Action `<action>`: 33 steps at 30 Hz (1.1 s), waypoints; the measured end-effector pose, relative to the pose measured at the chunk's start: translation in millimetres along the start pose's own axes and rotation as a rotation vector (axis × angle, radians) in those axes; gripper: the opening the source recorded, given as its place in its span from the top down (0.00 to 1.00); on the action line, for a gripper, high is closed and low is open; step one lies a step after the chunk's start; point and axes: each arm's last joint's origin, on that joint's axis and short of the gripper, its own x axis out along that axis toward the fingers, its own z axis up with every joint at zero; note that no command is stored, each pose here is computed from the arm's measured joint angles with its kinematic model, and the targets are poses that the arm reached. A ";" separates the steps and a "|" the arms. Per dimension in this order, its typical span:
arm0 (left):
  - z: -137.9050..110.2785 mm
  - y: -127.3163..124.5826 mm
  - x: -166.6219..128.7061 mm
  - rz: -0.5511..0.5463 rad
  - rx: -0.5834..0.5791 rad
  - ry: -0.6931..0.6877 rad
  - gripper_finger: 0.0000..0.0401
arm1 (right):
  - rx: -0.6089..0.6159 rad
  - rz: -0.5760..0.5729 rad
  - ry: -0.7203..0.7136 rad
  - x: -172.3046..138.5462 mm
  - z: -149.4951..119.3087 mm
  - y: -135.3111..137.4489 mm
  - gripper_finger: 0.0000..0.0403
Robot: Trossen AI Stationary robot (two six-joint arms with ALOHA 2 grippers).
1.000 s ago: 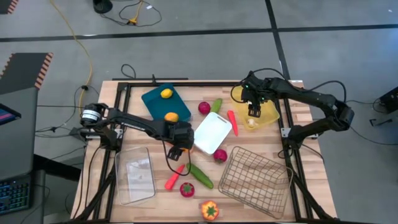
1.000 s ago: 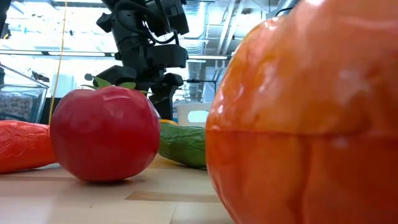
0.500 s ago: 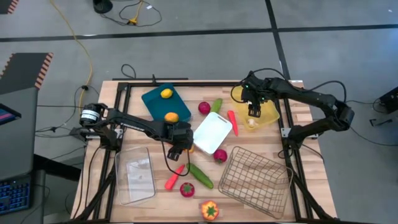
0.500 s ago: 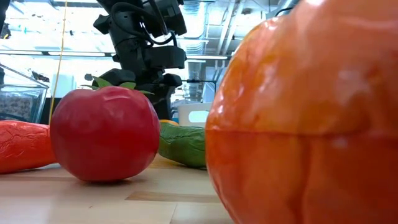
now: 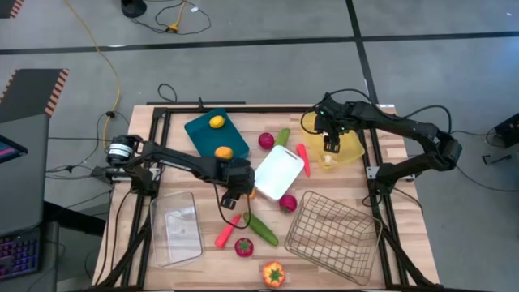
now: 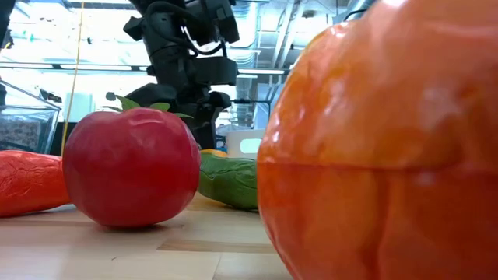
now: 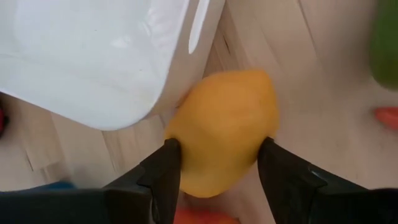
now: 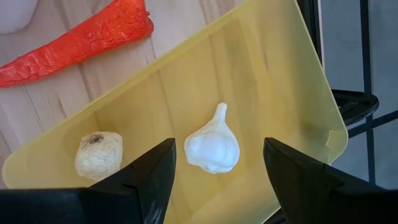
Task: Sort produce into baskets
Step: Put the yellow lemon into the blue bin
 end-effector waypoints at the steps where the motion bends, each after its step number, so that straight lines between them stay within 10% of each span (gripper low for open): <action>1: 1.9 0.7 -1.4 -0.002 -0.006 -0.001 0.56 | 0.000 0.000 0.000 0.0 0.0 0.0 0.33; 33: 5.8 61.7 -70.6 0.175 -0.039 0.323 0.56 | -0.001 0.000 -0.001 0.0 0.1 0.1 0.33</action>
